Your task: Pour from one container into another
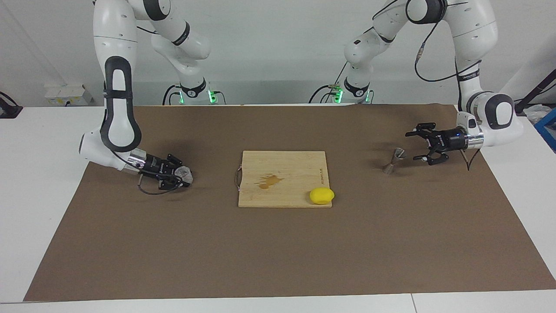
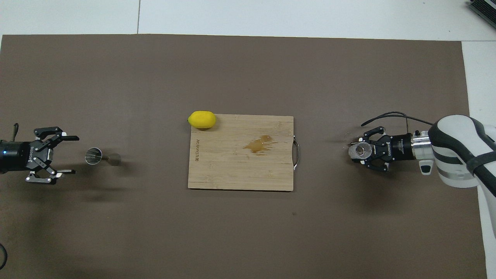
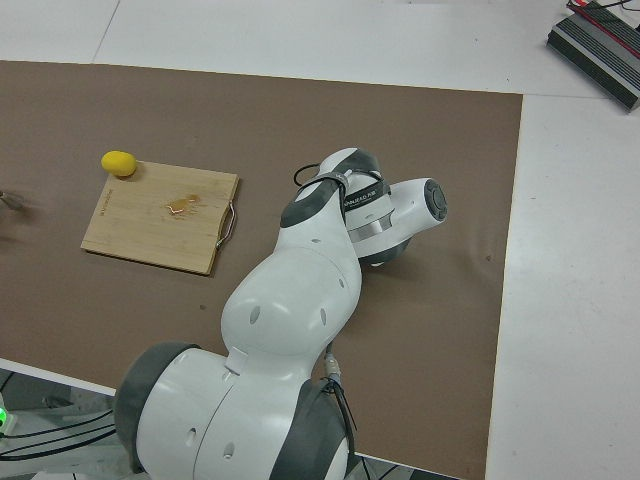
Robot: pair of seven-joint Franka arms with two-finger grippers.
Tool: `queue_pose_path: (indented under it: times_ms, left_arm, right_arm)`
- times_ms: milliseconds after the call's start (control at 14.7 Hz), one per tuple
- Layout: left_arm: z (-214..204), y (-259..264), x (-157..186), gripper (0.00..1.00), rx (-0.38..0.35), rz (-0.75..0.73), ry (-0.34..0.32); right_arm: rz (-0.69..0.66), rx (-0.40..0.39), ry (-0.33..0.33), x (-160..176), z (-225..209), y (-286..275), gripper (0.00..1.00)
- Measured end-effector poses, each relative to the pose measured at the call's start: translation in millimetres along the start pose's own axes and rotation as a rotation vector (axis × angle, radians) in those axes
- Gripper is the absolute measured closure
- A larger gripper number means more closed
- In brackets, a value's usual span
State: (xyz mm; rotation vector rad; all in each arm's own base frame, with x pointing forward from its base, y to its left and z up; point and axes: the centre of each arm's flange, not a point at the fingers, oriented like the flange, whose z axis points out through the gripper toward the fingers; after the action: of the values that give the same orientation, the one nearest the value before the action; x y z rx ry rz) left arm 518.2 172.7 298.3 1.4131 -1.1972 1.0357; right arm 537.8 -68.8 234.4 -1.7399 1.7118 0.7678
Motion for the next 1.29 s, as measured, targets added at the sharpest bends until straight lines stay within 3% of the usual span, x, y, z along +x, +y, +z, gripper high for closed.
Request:
queue_pose_path:
  times_ms: [136,408,953,1293]
  left_arm:
    - [-6.6,-0.9,-17.6,0.00,0.034,-0.007,0.059]
    - [7.7,-5.4,-43.6,0.00,0.021,0.013,0.108]
    - [58.4,-4.7,-54.0,0.00,-0.056,0.041,0.135]
    - [60.3,-1.6,-55.4,0.00,-0.065,0.037,0.148]
  right_arm:
    - [0.000,0.000,0.000,0.0,0.0,0.0,0.49]
    - [0.000,0.000,0.000,0.0,0.0,0.1,0.49]
    - [-0.005,0.000,0.000,0.0,0.0,0.1,0.49]
    - [-0.009,0.000,0.000,-0.1,0.0,0.2,0.49]
